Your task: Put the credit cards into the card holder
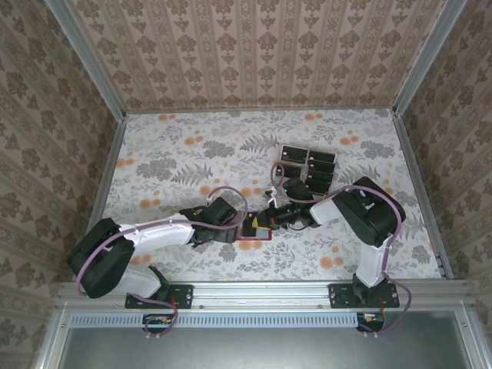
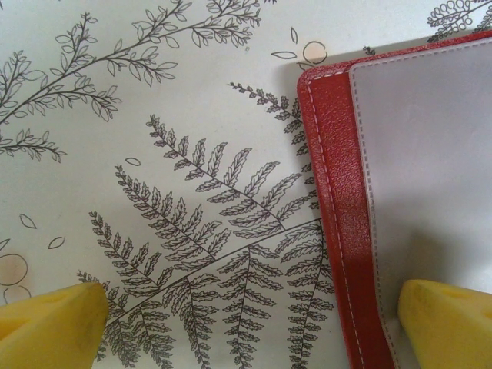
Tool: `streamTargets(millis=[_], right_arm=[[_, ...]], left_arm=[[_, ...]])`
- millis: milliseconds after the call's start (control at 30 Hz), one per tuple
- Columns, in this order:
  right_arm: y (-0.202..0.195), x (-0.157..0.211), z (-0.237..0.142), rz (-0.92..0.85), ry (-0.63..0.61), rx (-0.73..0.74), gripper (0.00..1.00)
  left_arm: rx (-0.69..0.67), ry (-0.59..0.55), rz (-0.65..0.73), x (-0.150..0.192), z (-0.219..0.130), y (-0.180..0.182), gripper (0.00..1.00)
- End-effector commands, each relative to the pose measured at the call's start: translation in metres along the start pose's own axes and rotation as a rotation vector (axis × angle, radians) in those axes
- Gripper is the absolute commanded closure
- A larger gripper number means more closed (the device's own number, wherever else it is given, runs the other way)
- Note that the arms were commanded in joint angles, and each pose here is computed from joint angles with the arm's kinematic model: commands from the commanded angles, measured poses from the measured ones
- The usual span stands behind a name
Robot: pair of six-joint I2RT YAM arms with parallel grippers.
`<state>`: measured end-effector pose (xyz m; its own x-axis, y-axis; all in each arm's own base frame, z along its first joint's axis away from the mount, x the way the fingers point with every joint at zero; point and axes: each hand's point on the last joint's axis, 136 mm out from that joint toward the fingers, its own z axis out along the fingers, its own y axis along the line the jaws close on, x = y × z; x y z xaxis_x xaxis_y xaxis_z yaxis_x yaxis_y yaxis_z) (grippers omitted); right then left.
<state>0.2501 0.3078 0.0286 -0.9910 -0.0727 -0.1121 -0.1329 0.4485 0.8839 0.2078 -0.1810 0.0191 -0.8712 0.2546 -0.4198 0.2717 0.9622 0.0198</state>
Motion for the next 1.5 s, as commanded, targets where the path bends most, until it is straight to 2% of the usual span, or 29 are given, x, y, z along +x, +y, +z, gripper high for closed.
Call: streamTargets(millis=[0, 500, 1433, 1467], right_arm=[[-0.01, 0.012, 0.004, 0.038, 0.036, 0.022, 1.0], [-0.021, 0.022, -0.001, 0.078, 0.043, 0.041, 1.0], [-0.012, 0.014, 0.019, 0.083, 0.105, 0.046, 1.0], [-0.011, 0.014, 0.018, 0.083, 0.105, 0.051, 0.96]], left_arm=[[-0.086, 0.067, 0.009, 0.02, 0.009, 0.021, 0.0], [-0.086, 0.064, 0.01, 0.02, 0.009, 0.021, 0.0], [-0.075, 0.052, 0.004, 0.019, 0.009, 0.019, 0.0], [-0.075, 0.051, 0.002, 0.018, 0.009, 0.019, 0.0]])
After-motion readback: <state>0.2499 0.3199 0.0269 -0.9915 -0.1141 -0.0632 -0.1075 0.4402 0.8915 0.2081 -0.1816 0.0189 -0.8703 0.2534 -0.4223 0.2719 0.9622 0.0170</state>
